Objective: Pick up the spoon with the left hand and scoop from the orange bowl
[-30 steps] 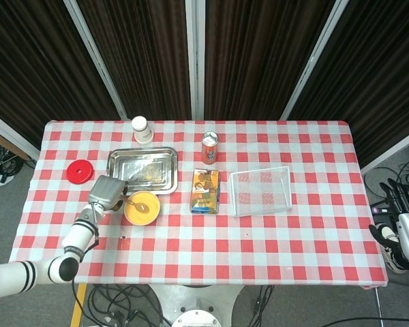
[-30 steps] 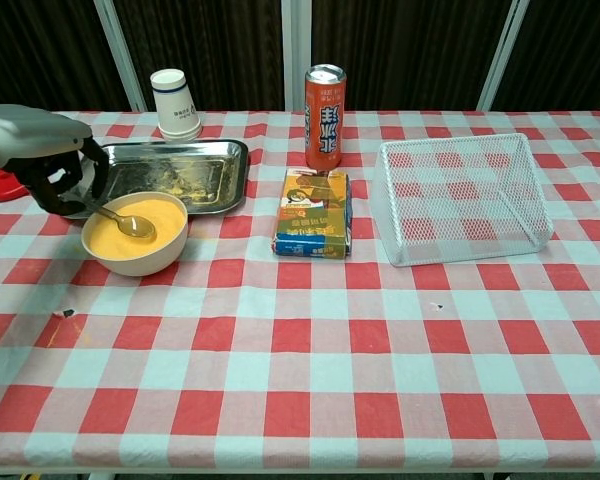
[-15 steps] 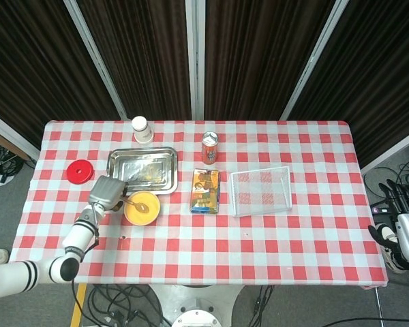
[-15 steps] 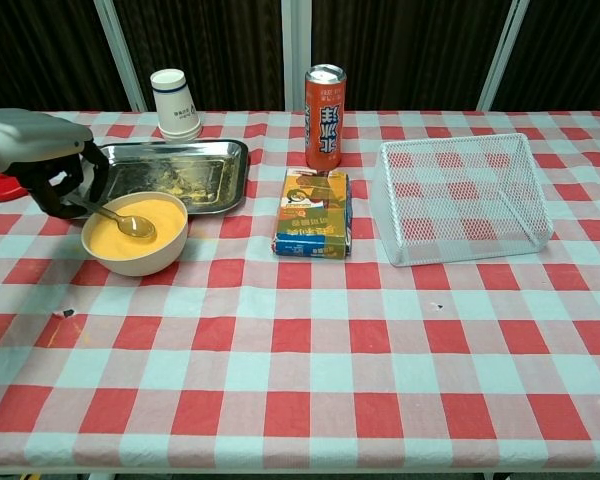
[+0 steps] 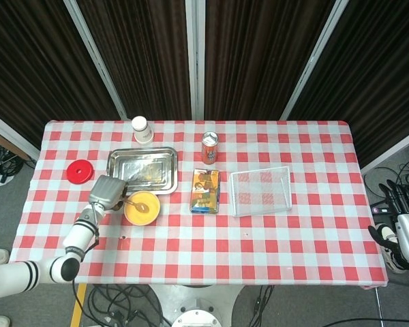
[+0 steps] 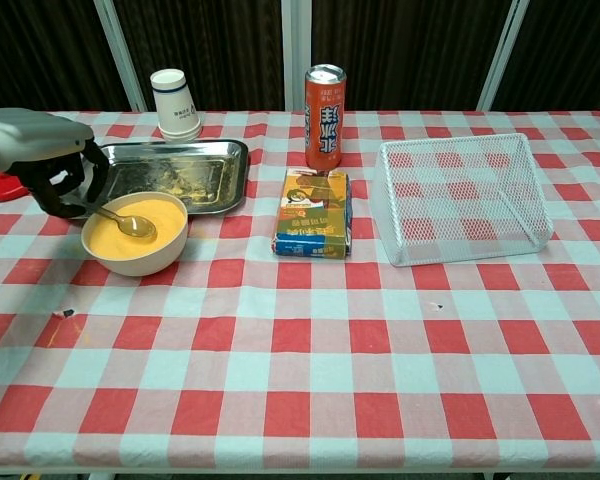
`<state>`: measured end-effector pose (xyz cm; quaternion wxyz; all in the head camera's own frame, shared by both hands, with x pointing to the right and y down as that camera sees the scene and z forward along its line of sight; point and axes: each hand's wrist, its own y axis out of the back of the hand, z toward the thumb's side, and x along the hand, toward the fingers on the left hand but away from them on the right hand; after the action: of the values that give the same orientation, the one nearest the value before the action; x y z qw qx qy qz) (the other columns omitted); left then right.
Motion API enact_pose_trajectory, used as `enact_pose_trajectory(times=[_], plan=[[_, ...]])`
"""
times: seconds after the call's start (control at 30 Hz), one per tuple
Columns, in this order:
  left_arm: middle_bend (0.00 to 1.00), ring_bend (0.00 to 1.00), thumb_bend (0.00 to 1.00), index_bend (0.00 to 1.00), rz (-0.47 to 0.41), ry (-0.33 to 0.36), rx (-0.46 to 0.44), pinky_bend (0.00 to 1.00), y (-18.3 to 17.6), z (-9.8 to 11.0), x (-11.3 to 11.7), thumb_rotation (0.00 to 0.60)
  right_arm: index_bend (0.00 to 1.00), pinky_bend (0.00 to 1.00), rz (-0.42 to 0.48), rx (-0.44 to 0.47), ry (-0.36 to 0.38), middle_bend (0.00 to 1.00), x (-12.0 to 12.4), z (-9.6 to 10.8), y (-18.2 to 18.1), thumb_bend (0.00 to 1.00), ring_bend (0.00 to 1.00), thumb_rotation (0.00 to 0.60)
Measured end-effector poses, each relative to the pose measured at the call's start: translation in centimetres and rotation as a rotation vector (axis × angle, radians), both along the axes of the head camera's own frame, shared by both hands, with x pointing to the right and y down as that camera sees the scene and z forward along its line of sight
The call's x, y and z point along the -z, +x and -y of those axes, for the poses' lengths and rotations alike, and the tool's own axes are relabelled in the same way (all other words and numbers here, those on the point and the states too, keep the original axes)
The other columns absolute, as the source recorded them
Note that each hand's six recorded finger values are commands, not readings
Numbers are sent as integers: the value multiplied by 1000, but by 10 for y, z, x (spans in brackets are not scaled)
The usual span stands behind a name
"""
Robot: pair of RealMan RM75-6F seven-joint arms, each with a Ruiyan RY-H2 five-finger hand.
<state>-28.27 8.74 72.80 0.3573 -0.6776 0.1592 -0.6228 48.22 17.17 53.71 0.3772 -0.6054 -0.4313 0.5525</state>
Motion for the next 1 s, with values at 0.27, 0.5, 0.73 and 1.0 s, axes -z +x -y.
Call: enact_pose_trajectory(times=[0.27, 0.5, 0.73, 1.0], plan=[[893, 904, 396, 634, -3, 10, -6, 940, 1, 0, 3, 600, 0, 0, 3, -3, 1, 21, 0, 0, 1, 205, 0, 600], [893, 905, 418, 645, 31, 47, -43, 941, -1, 6, 13, 600, 0, 0, 6, 0, 6, 20, 1, 0, 1, 205, 0, 600], [894, 908, 430, 653, 158, 161, -164, 941, 3, 13, 34, 600, 0, 0, 12, 2, 5, 20, -1, -1, 0, 204, 0, 600], [895, 910, 436, 653, 369, 301, -382, 942, 24, 6, 38, 600, 0, 0, 10, -2, 8, 21, 0, -1, 1, 204, 0, 600]])
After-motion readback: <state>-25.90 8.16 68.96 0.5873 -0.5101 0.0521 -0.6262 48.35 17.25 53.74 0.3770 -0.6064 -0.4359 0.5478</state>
